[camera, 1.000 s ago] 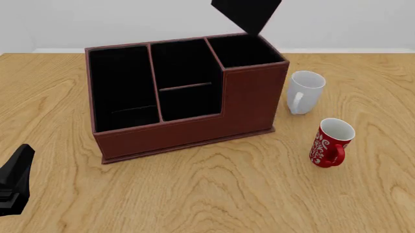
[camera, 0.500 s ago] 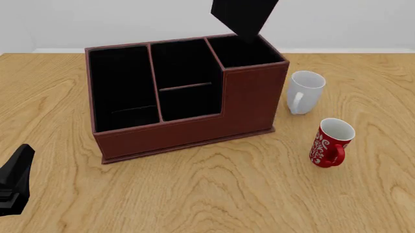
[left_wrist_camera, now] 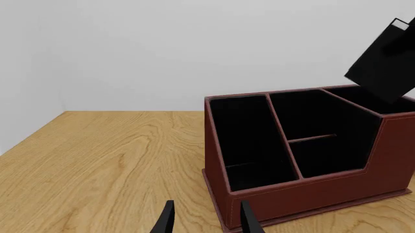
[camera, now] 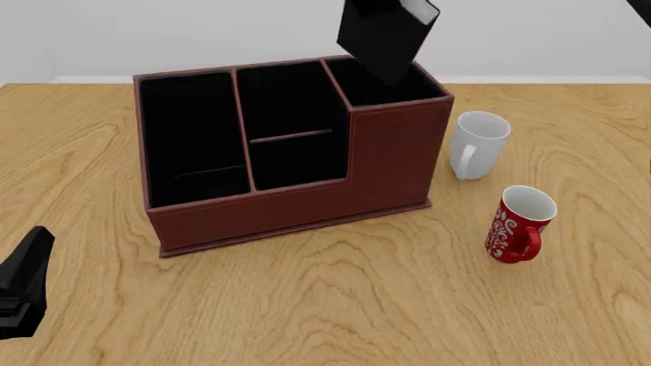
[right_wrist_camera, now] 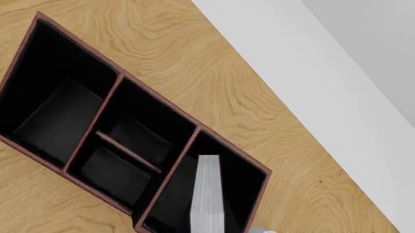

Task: Pick up the book and place it in the right compartment of the caddy.

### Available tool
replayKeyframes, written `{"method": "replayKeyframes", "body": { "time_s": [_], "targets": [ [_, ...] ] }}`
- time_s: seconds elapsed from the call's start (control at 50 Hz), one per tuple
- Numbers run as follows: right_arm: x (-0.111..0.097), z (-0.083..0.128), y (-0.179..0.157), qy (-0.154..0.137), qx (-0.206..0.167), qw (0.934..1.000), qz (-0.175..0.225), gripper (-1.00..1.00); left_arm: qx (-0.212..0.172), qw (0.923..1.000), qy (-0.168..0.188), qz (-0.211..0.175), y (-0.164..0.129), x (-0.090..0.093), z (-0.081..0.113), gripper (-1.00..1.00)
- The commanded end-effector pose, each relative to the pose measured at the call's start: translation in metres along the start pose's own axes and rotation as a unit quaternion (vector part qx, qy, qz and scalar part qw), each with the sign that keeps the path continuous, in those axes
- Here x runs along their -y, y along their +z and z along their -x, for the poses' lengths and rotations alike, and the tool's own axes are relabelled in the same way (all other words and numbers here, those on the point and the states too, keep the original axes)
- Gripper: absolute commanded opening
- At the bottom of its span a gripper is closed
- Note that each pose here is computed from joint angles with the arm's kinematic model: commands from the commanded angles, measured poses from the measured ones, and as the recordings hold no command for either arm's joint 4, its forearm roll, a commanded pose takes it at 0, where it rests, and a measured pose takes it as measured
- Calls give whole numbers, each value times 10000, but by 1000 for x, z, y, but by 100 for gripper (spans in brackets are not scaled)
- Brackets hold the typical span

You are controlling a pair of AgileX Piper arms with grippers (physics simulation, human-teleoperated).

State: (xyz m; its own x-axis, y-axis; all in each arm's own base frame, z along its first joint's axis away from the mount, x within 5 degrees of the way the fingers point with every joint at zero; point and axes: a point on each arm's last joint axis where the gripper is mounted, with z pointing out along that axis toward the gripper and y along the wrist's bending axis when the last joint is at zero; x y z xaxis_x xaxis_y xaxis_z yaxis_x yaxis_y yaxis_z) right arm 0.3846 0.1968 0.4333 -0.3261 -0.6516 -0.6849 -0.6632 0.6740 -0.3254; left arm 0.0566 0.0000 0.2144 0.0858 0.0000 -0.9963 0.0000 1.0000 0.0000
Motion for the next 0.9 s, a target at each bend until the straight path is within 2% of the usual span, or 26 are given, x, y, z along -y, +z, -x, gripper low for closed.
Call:
{"method": "replayKeyframes", "body": {
  "time_s": [0.02,0.9],
  "targets": [
    [5,-4,4,176,19,9998,-85,-100,0,10000,0,0,0,0,0,100],
    [-1,-34,55,379,-361,9986,25,-100,0,10000,0,0,0,0,0,100]
  ]
}}
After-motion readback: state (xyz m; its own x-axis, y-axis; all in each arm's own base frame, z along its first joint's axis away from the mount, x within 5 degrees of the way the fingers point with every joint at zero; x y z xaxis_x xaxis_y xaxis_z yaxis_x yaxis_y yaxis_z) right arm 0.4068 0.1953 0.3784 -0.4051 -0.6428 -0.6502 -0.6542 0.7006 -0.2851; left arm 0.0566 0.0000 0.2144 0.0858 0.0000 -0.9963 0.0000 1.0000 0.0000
